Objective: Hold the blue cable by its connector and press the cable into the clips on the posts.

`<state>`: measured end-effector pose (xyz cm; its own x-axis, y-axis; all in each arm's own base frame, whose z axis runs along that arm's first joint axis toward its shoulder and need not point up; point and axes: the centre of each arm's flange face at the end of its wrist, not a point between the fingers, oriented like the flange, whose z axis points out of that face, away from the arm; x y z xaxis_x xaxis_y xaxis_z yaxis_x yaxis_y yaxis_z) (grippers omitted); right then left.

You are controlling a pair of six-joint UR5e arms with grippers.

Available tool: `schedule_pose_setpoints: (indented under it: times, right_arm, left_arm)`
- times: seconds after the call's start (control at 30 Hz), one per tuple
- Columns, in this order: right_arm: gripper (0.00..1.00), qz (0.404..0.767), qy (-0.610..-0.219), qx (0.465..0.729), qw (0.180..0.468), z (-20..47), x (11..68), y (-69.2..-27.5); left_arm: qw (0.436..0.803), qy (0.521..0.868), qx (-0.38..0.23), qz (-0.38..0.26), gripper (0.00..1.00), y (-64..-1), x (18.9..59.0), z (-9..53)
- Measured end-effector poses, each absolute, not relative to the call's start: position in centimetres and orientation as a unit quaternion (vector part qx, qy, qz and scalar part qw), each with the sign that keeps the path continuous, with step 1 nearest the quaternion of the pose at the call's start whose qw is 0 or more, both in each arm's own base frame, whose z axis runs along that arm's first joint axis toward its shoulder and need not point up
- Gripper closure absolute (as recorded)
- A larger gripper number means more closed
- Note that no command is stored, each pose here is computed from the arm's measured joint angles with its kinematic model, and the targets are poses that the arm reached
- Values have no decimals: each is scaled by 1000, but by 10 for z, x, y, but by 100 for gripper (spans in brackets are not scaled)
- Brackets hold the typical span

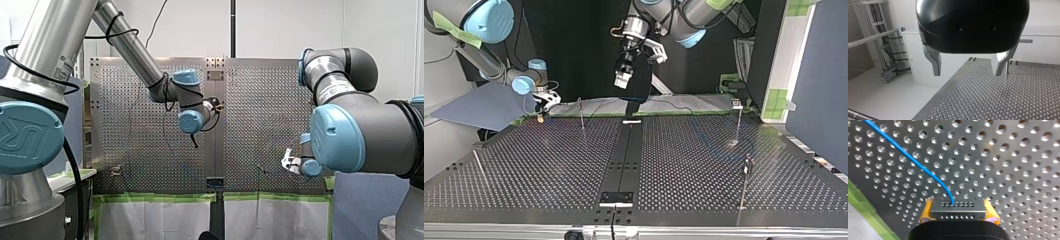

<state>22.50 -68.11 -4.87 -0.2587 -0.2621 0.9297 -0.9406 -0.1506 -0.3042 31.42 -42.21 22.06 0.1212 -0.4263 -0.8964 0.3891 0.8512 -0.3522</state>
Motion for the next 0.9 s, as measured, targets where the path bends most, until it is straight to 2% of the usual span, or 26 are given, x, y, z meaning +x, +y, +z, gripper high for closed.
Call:
schedule_pose_setpoints:
  times: [0.23,0.6,0.9]
  right_arm:
    - [100,548,-573,519,320,-26,219,-675]
    - [100,561,-563,508,332,14,216,-670]
    - [100,570,-551,510,335,47,224,-655]
  left_arm:
    - [747,610,-15,-264,0,-409,302,199]
    - [725,644,10,-244,0,-391,276,134]
    - [697,681,35,-221,0,-370,246,82]
